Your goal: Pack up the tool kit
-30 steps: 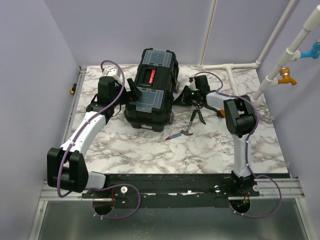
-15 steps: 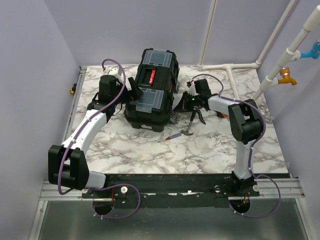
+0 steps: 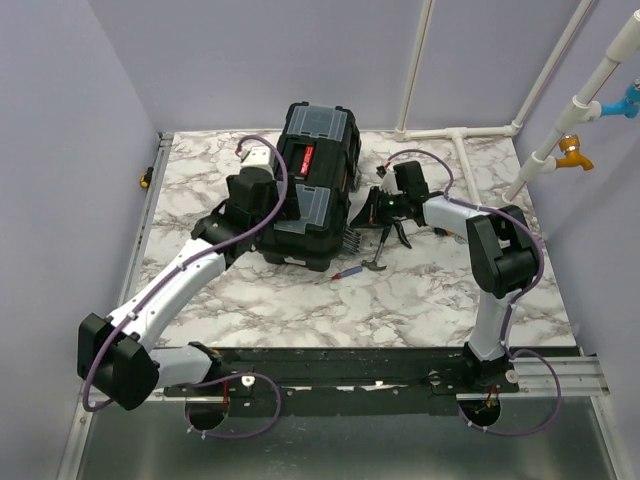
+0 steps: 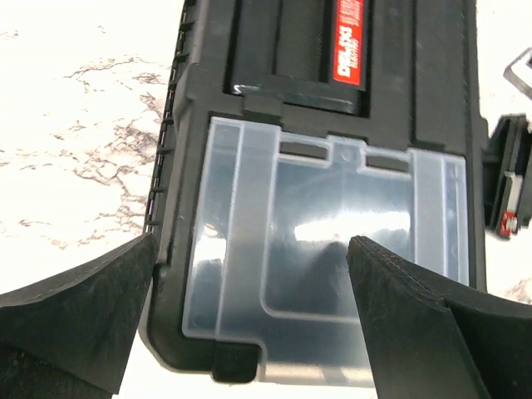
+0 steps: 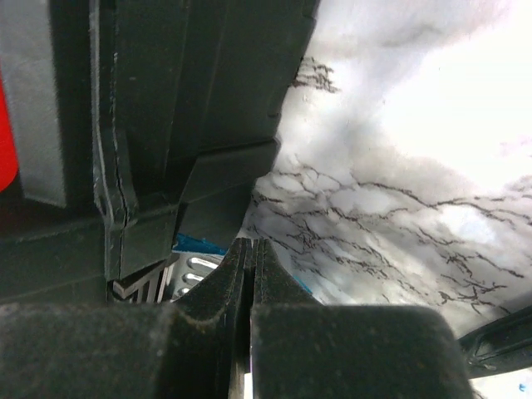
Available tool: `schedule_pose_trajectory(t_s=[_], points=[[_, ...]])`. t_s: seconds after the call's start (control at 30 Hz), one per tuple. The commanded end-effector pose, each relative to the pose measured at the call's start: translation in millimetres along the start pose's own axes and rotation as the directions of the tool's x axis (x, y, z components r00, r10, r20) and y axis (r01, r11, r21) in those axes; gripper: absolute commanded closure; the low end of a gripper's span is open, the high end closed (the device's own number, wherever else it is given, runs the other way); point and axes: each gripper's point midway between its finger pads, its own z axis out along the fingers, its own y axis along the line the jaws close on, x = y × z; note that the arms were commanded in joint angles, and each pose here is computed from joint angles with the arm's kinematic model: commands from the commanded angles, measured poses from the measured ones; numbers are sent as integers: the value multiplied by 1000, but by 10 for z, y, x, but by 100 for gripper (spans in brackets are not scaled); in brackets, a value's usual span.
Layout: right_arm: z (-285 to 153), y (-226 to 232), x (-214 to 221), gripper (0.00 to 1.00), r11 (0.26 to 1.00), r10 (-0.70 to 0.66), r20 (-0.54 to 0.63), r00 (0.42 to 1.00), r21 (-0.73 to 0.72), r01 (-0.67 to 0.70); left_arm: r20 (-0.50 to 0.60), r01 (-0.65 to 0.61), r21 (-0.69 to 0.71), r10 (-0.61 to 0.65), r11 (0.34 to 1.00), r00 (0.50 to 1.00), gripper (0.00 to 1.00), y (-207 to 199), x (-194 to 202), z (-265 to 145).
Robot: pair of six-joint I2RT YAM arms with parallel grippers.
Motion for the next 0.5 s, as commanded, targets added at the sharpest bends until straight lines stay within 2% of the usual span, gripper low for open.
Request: schedule_pose_trajectory(t_s=[0.0, 0.1, 0.33, 0.47], points=[[-61, 247, 385, 99, 994, 39, -137, 990, -93, -52, 35, -153, -56, 155, 987, 987, 1, -188, -77, -432], [-64, 279, 385, 99, 992, 40, -139, 990, -111, -56, 53, -259, 27, 257, 965, 965, 2, -494, -41, -563], [9, 111, 383, 99, 998, 45, -128, 991, -47, -51, -50, -384, 1, 383, 923, 922, 1, -608, 133, -518], [89, 4, 341, 98, 998, 58, -111, 992, 0, -58, -59, -414, 183, 431, 892, 901, 4, -930, 253, -557]])
